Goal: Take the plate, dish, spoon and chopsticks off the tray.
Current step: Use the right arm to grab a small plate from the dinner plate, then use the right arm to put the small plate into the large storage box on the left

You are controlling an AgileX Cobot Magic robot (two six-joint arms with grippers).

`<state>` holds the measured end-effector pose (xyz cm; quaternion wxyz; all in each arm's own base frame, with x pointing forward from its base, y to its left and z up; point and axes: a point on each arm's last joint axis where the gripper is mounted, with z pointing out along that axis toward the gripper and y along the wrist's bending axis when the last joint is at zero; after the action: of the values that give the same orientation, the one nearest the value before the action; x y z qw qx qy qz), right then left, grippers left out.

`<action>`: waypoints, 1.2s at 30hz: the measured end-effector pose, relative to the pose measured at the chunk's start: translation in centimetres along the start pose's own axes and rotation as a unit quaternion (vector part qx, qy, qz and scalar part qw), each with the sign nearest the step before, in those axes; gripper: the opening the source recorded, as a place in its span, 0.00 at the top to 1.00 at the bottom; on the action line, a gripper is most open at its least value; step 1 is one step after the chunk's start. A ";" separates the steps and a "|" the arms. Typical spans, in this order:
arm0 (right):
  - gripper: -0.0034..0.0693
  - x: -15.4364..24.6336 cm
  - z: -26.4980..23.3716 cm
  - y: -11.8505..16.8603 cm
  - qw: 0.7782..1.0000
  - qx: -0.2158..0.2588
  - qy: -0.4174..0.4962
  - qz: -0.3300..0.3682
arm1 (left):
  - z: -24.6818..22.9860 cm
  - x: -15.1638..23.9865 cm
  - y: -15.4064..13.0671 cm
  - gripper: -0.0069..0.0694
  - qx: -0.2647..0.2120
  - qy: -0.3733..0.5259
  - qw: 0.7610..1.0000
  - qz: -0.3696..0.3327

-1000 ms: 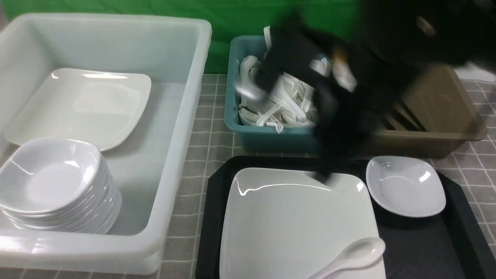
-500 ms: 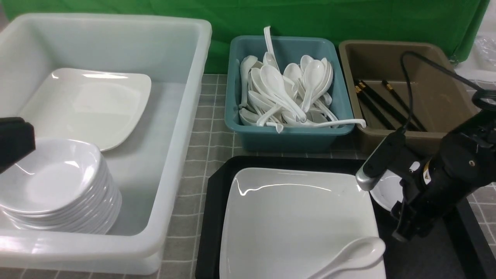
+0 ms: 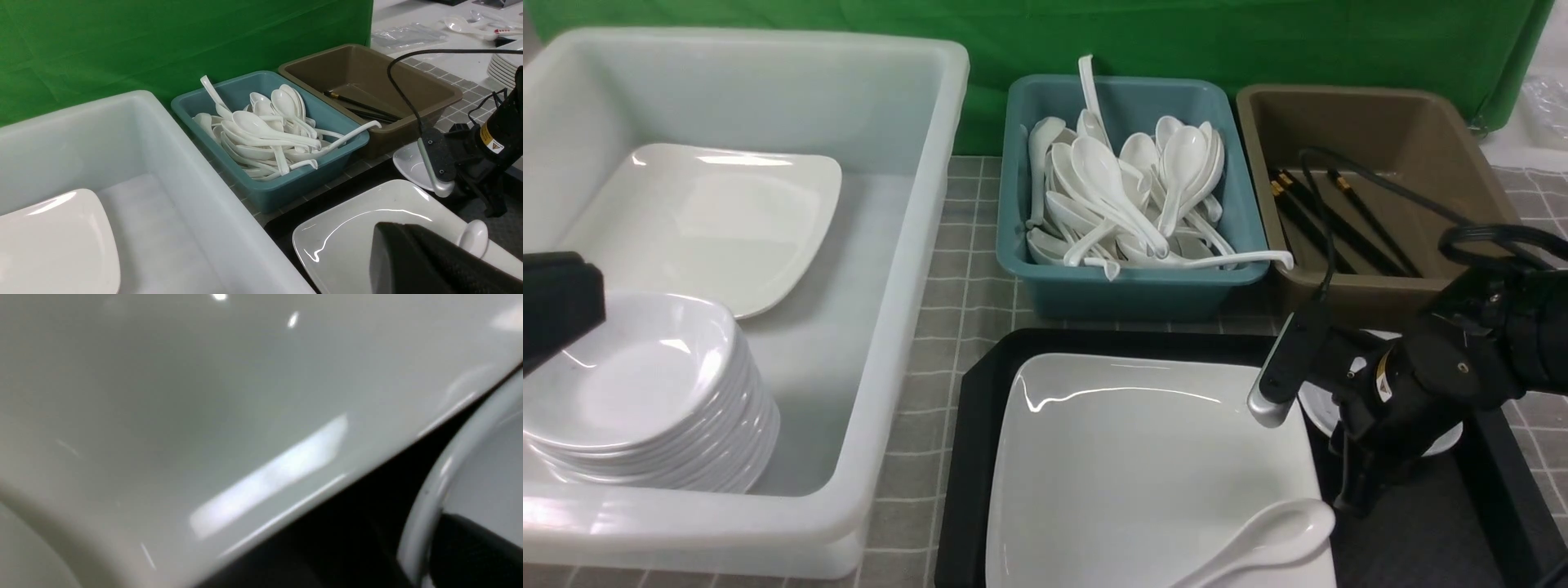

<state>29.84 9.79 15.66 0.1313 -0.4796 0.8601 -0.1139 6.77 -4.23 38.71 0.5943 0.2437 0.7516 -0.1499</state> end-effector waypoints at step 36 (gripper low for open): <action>0.84 -30.6 -19.8 22.5 0.896 -0.009 -0.399 -0.196 | -11.8 5.3 2.6 0.90 -0.148 -0.028 0.988 -0.044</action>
<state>20.79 48.85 30.64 0.4339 -0.6451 0.6249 0.0713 -2.41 4.99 36.72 0.6376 0.1159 0.7584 -0.0697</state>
